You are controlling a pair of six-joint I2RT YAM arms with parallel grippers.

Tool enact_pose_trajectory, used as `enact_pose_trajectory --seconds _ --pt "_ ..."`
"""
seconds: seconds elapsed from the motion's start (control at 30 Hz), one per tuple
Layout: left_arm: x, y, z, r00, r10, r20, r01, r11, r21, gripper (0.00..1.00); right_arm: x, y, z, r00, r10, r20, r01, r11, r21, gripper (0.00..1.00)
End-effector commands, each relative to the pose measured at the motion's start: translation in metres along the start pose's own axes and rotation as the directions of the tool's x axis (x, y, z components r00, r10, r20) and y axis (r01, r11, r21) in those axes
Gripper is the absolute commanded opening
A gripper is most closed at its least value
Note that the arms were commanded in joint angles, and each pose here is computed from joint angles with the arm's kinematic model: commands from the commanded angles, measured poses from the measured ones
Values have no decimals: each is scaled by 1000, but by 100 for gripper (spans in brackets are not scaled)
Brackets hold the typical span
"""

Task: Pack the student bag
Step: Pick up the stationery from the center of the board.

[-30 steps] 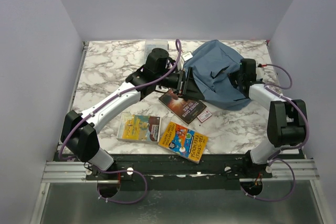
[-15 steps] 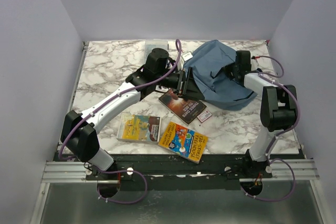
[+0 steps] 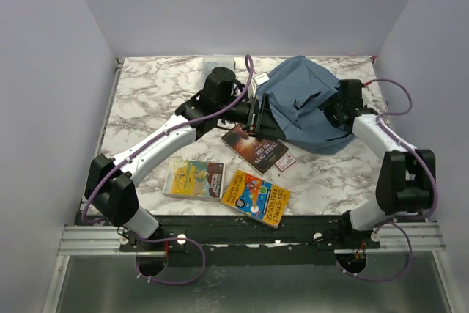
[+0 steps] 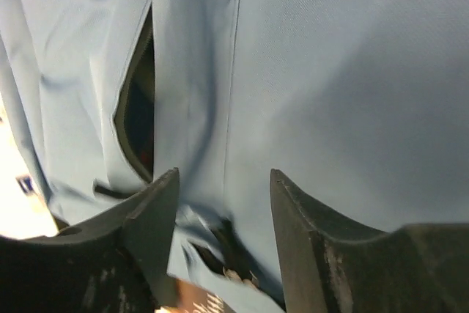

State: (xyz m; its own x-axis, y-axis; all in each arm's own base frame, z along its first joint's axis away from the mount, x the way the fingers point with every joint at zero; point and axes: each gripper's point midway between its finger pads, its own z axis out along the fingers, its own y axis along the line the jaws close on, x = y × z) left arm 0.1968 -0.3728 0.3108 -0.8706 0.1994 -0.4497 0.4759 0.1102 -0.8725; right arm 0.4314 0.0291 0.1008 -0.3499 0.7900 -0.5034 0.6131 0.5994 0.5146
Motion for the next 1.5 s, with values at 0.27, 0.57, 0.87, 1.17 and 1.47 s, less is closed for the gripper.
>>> enact_pose_trajectory --seconds 0.27,0.57,0.87,1.17,1.47 --pt "-5 -7 -7 999 50 19 -50 999 14 79 75 5 -113 830 -523 -196 508 852 -124 82" --pt "-24 14 -23 995 29 93 -24 998 -58 79 160 1 -140 909 -171 -380 176 984 -21 82" --pt "-24 8 -27 995 33 97 -28 998 -47 79 183 -54 -124 937 38 -347 81 943 324 79" --pt "-23 -2 -30 995 45 94 -42 999 -28 79 197 -66 -104 927 2 -376 186 867 463 72" --pt "-22 -11 -32 995 46 89 -46 999 -4 79 201 -74 -96 929 -5 -371 208 835 510 70"
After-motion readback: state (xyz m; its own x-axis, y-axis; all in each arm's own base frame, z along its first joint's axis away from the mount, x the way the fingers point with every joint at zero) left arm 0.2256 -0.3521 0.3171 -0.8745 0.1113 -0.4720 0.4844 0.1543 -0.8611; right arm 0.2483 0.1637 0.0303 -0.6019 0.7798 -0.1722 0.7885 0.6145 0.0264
